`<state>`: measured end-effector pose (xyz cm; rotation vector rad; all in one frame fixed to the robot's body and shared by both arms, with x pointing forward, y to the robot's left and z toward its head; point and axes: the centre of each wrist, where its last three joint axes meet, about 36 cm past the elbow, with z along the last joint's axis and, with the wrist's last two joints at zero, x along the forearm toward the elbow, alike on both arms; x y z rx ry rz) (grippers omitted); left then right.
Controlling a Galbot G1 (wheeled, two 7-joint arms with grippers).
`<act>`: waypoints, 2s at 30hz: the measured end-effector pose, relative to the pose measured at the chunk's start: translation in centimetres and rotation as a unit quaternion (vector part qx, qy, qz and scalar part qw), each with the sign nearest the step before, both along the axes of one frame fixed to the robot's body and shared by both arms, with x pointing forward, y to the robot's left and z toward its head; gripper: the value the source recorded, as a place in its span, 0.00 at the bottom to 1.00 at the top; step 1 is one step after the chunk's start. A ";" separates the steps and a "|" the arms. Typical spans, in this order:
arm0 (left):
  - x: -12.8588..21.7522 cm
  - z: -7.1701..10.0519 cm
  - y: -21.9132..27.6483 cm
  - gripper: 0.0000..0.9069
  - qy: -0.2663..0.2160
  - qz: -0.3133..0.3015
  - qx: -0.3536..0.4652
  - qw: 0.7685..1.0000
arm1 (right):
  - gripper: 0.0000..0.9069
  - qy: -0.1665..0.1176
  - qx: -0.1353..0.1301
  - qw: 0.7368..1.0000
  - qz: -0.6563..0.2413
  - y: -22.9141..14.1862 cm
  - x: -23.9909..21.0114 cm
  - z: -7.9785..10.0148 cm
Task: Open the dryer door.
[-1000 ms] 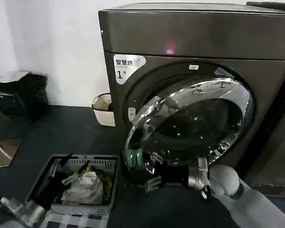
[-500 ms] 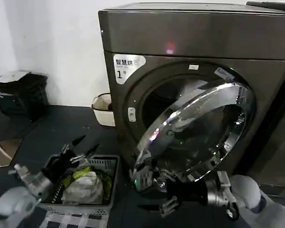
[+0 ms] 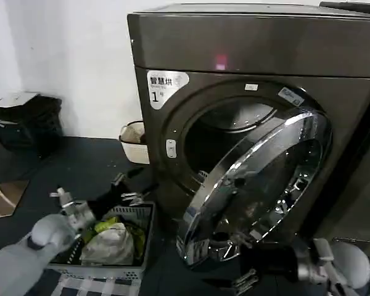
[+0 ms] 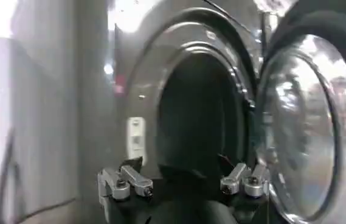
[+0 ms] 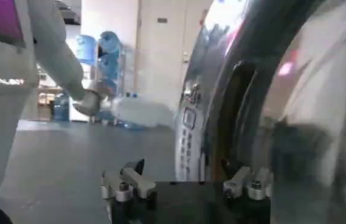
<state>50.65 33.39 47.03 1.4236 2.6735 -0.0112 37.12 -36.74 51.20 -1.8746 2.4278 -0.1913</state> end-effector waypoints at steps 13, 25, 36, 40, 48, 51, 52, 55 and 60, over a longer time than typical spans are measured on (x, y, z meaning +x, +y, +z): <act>1.5 -0.1 -7.2 1.00 -0.001 -0.098 0.003 0.995 | 1.00 -0.019 -0.043 0.983 -0.177 -6.3 -5.4 -0.7; 1.7 0.9 -12.0 1.00 -0.007 -0.167 -0.008 0.986 | 1.00 -0.053 -0.049 0.909 -0.411 -12.2 -11.0 0.0; 0.5 1.8 -16.1 1.00 -0.005 -0.212 -0.018 0.977 | 1.00 -0.077 -0.015 0.764 -0.640 -17.0 -16.8 2.1; -0.3 2.0 -17.9 1.00 0.000 -0.224 -0.021 0.974 | 1.00 -0.097 -0.012 0.688 -0.719 -18.5 -19.1 3.5; -1.6 1.8 -22.4 1.00 0.010 -0.243 -0.029 0.969 | 1.00 -0.141 -0.056 0.531 -0.834 -21.3 -23.4 7.5; -1.9 1.5 -24.3 1.00 0.016 -0.256 -0.032 0.966 | 1.00 -0.154 -0.072 0.478 -0.862 -21.7 -25.1 8.7; -2.0 1.5 -24.9 1.00 0.018 -0.259 -0.032 0.965 | 1.00 -0.157 -0.075 0.464 -0.869 -21.7 -25.5 9.0; -2.3 1.3 -26.8 1.00 0.023 -0.269 -0.032 0.962 | 1.00 -0.173 -0.087 0.418 -0.888 -21.8 -27.0 9.7; -2.7 0.9 -29.6 1.00 0.028 -0.280 -0.028 0.959 | 1.00 -0.191 -0.088 0.353 -0.912 -22.4 -28.6 10.5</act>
